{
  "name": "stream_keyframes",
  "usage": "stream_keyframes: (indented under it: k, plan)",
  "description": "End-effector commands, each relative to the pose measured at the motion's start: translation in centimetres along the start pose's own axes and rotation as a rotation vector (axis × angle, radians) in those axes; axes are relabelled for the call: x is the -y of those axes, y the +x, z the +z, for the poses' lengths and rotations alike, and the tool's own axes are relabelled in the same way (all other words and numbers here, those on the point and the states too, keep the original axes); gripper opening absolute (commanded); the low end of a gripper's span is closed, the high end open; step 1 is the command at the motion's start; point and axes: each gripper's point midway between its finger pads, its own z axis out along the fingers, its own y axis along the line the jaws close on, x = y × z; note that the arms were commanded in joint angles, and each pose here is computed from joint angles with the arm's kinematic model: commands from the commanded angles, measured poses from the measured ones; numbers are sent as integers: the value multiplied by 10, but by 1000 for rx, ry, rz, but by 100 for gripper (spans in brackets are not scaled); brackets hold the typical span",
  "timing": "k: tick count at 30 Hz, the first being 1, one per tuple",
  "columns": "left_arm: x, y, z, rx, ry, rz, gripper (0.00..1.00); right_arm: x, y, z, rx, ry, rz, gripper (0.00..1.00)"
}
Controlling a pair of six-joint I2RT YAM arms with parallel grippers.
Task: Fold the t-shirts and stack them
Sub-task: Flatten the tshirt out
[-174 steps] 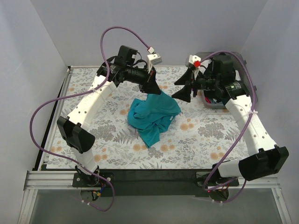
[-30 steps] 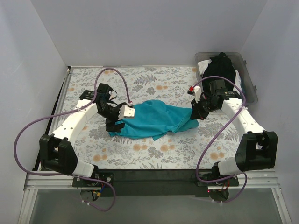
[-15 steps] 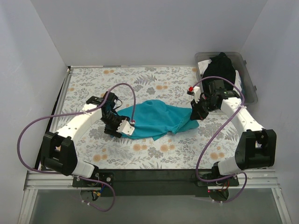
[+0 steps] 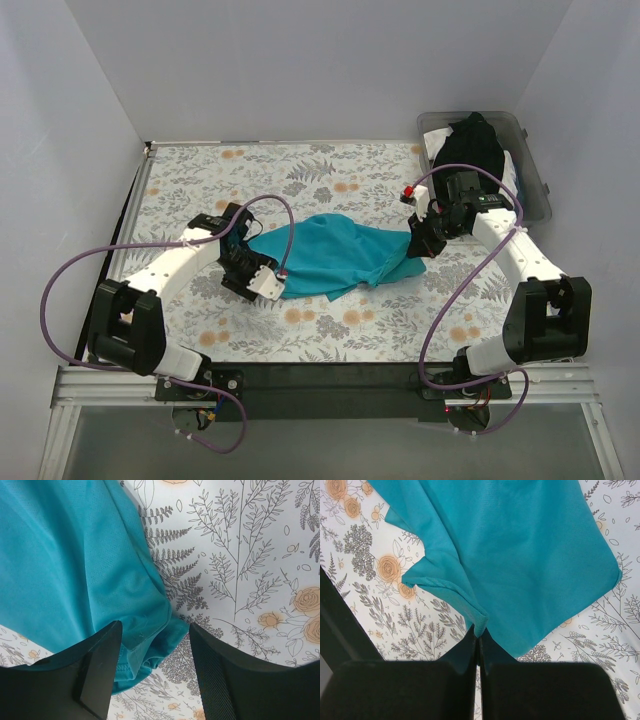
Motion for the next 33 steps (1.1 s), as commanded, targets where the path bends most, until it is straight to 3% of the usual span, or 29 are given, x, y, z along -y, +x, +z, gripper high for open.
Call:
stream_keyframes:
  k: [1, 6, 16, 25, 28, 33]
  plan:
    - [-5, 0, 1, -4, -25, 63, 54, -1, 1, 4, 0, -16, 1, 1]
    - [-2, 9, 4, -46, -14, 62, 43, -2, -1, 3, 3, -13, -6, 1]
    - [-17, 23, 2, -93, -61, 62, 42, 0, -2, 3, 4, -12, -3, 1]
    - [-17, 32, 0, -108, -46, 59, 33, 1, -2, 3, 2, -10, 0, 1]
    - [-14, 34, -1, -113, -38, 54, 26, 1, -2, 3, 0, -9, -2, 1]
    - [-20, 31, -13, -98, -96, 3, 5, 3, -7, 1, 8, 1, -7, 1]
